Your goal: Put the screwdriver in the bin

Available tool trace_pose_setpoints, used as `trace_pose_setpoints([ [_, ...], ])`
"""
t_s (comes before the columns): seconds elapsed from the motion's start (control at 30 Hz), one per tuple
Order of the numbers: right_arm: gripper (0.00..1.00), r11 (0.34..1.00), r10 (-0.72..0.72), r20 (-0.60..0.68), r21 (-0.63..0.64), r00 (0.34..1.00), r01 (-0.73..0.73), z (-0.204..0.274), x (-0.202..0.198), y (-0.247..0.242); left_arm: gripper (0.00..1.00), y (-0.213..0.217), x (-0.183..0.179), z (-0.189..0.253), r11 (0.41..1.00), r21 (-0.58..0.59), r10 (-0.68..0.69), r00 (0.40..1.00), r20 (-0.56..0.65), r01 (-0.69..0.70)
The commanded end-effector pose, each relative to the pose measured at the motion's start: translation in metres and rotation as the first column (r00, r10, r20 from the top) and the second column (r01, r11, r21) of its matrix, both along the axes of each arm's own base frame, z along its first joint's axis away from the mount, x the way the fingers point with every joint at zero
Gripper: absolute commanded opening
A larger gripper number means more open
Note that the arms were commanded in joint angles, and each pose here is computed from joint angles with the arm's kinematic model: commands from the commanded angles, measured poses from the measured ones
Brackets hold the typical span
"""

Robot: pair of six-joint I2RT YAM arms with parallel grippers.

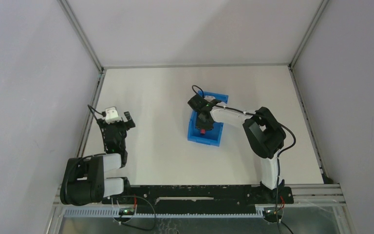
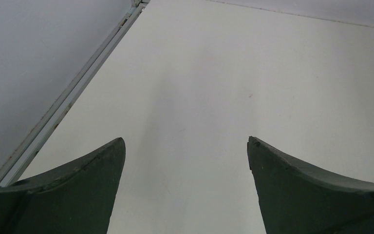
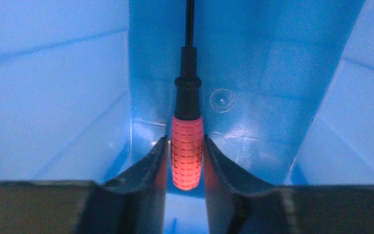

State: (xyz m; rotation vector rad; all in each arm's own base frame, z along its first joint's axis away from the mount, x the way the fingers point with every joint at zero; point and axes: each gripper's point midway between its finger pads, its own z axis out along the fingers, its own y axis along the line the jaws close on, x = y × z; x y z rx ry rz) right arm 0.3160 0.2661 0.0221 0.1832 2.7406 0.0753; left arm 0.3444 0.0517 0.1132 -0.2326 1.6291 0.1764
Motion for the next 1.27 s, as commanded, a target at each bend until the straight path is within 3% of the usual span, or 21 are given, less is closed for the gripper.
trace_pose_setpoints([
  [0.0, 0.46, 0.999, 0.002, 0.073, 0.034, 0.997, -0.005, 0.022, 0.011, 0.005, 1.00, 0.001, 0.009, 0.023, 1.000, 0.023, -0.002, 0.998, 0.065, 0.000],
  [0.17, 0.53, 0.992, 0.069, 0.186, 0.093, 0.980, -0.088, 0.076, 0.019, 0.012, 1.00, 0.001, 0.009, 0.023, 1.000, 0.023, -0.001, 0.998, 0.065, -0.001],
  [0.37, 0.67, 0.988, 0.142, 0.327, 0.002, 0.934, -0.151, 0.158, 0.032, -0.007, 1.00, 0.001, 0.009, 0.023, 1.000, 0.023, -0.002, 0.998, 0.063, 0.001],
  [0.43, 0.77, 0.985, 0.168, 0.385, -0.028, 0.907, -0.171, 0.183, 0.037, -0.016, 1.00, 0.001, 0.009, 0.023, 1.000, 0.023, -0.002, 0.998, 0.064, 0.001],
  [0.5, 0.95, 0.983, 0.176, 0.430, -0.037, 0.886, -0.177, 0.204, 0.040, -0.030, 1.00, 0.001, 0.009, 0.023, 1.000, 0.023, -0.001, 0.998, 0.064, 0.000],
  [0.53, 0.99, 0.984, 0.174, 0.447, -0.038, 0.877, -0.175, 0.214, 0.042, -0.039, 1.00, 0.000, 0.009, 0.023, 1.000, 0.023, -0.003, 0.998, 0.064, 0.001],
  [0.73, 1.00, 0.998, 0.061, 0.545, -0.027, 0.836, -0.055, 0.248, 0.044, -0.128, 1.00, 0.000, 0.009, 0.023, 1.000, 0.023, -0.003, 0.998, 0.064, 0.001],
  [1.0, 1.00, 0.967, -0.118, 0.532, -0.129, 0.838, 0.218, 0.241, 0.013, -0.259, 1.00, 0.001, 0.009, 0.023, 1.000, 0.023, 0.000, 0.998, 0.063, -0.001],
  [1.23, 1.00, 0.967, -0.195, 0.545, -0.029, 0.815, 0.251, 0.232, 0.007, -0.276, 1.00, 0.001, 0.009, 0.023, 1.000, 0.023, -0.002, 0.998, 0.064, 0.001],
])
